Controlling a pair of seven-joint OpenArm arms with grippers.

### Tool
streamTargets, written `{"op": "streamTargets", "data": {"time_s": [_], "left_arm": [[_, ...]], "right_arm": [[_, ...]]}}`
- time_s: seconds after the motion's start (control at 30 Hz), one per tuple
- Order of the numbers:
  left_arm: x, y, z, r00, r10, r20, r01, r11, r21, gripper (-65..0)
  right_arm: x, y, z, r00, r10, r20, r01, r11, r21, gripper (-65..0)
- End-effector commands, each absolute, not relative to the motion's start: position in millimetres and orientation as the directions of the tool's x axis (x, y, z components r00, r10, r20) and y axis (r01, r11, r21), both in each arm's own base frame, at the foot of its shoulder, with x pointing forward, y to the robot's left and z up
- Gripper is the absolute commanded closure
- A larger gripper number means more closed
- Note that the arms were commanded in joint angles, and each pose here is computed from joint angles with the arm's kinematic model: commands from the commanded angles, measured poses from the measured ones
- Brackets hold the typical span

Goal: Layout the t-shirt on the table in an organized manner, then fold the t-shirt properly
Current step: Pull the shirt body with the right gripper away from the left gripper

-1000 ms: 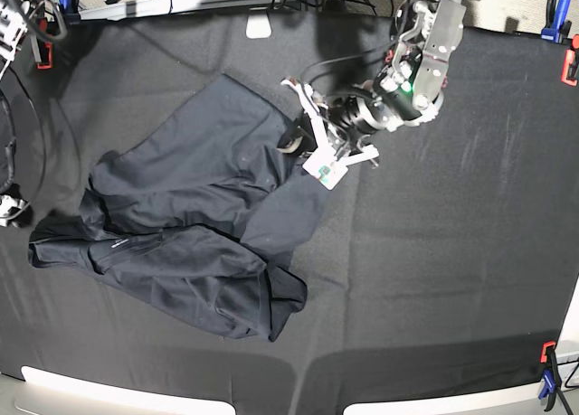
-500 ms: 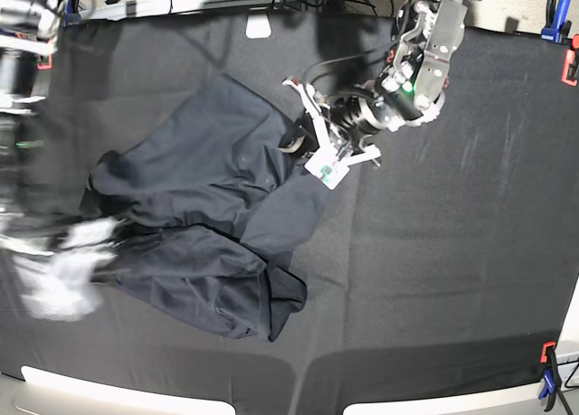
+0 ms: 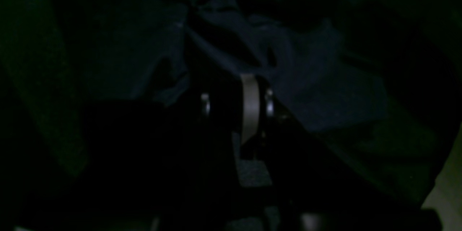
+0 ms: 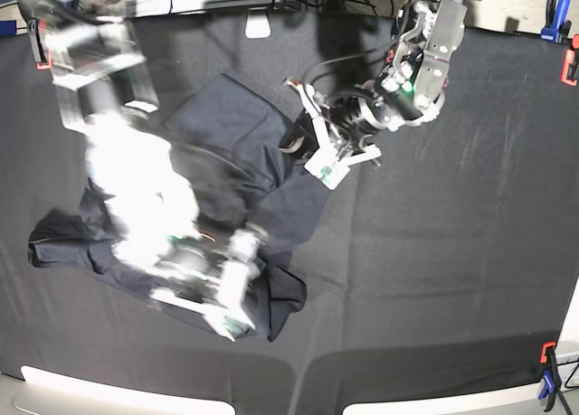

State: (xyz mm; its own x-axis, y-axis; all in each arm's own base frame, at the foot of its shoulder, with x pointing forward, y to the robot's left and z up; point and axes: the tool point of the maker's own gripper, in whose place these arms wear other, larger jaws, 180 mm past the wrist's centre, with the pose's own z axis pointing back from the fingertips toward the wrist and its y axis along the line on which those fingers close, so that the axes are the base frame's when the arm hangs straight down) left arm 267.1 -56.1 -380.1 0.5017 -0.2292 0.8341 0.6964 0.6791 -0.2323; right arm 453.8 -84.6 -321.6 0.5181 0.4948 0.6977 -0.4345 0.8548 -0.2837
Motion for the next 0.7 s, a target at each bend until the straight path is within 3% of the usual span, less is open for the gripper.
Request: {"op": "streamTargets", "data": {"time_s": [0.0, 0.2, 0.37, 0.43, 0.53, 0.67], "left_arm": [[273, -61, -368, 0.477, -0.200, 0.856, 0.702, 0.673, -0.233, -8.7], [272, -60, -368, 0.476, -0.201, 0.856, 0.702, 0.673, -0.233, -8.7], [273, -60, -368, 0.475, -0.200, 0.857, 0.702, 0.673, -0.232, -8.7], [273, -60, -368, 0.476, -0.200, 0.857, 0.702, 0.673, -0.232, -8.7], [273, -60, -368, 0.476, -0.200, 0.856, 0.702, 0.673, -0.233, -8.7], [273, -60, -368, 0.476, -0.200, 0.857, 0.702, 0.673, -0.232, -8.7]], "right_arm": [[472, -84, -304, 0.493, 0.485, 0.722, -0.408, 0.862, -0.300, -23.6], [502, -84, -333, 0.610, 0.456, 0.648, -0.345, 0.889, -0.300, -23.6], [509, -72, -341, 0.625, 0.442, 0.644, -0.351, 0.896, -0.274, -23.4], [512, -67, -338, 0.604, 0.440, 0.665, -0.353, 0.895, -0.271, -16.9], [515, -67, -334, 0.586, 0.441, 0.680, -0.352, 0.894, -0.277, 0.0], [521, -79, -320, 0.550, 0.521, 0.653, -0.338, 0.853, -0.397, 0.0]]}}
